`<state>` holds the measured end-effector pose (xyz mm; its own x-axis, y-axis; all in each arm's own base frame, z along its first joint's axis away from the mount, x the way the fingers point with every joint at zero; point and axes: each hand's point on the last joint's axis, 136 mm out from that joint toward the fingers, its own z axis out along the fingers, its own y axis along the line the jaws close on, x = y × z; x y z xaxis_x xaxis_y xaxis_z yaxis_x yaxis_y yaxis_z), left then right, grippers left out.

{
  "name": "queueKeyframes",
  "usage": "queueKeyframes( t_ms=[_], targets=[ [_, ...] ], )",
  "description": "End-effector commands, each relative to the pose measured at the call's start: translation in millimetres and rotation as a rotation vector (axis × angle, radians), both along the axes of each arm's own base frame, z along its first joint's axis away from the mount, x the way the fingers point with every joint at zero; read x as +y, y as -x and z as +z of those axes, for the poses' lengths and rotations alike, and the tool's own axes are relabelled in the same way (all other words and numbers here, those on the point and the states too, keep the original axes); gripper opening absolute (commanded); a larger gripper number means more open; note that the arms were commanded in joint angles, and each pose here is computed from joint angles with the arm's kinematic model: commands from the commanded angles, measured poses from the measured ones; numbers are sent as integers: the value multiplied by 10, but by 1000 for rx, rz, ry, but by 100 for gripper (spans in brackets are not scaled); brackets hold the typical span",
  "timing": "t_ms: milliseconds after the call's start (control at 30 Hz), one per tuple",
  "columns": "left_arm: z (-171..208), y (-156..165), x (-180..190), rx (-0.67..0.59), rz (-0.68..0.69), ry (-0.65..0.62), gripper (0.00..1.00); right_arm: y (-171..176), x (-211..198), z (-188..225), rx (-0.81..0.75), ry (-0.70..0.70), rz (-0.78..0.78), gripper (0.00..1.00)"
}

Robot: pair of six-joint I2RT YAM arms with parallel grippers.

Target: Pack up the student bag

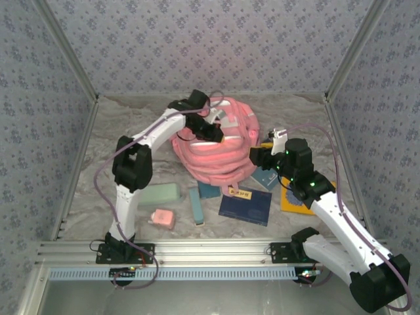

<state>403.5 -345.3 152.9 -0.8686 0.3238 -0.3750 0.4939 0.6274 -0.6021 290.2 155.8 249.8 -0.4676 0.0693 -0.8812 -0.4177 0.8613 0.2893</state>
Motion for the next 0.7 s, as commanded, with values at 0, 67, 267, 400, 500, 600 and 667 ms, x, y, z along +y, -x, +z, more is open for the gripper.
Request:
queueKeyframes(
  t_ms=[0,67,267,400,500,600,667],
  targets=[
    [1033,-648,519,-198,285,152,0,6,-5,263,-42,-40,-8,52],
    [1272,-759,695,-234,351,185,0,-69,-127,338,-26,-150,-124,64],
    [1722,-889,1051,-351,425,157,0,-195,-188,260,75,-307,-141,68],
    [1778,-987,1308,-409,493,79,0,-221,-139,188,152,-313,-102,65],
    [1701,-1101,1578,-405,595,57,0,-226,-197,78,212,-273,-145,62],
    [1581,-1195,1709,-398,621,35,0,-228,-200,25,211,-246,-143,62],
    [1468,-1249,1751,-407,607,-27,0,-185,-120,-38,226,-255,-108,63]
  ],
)
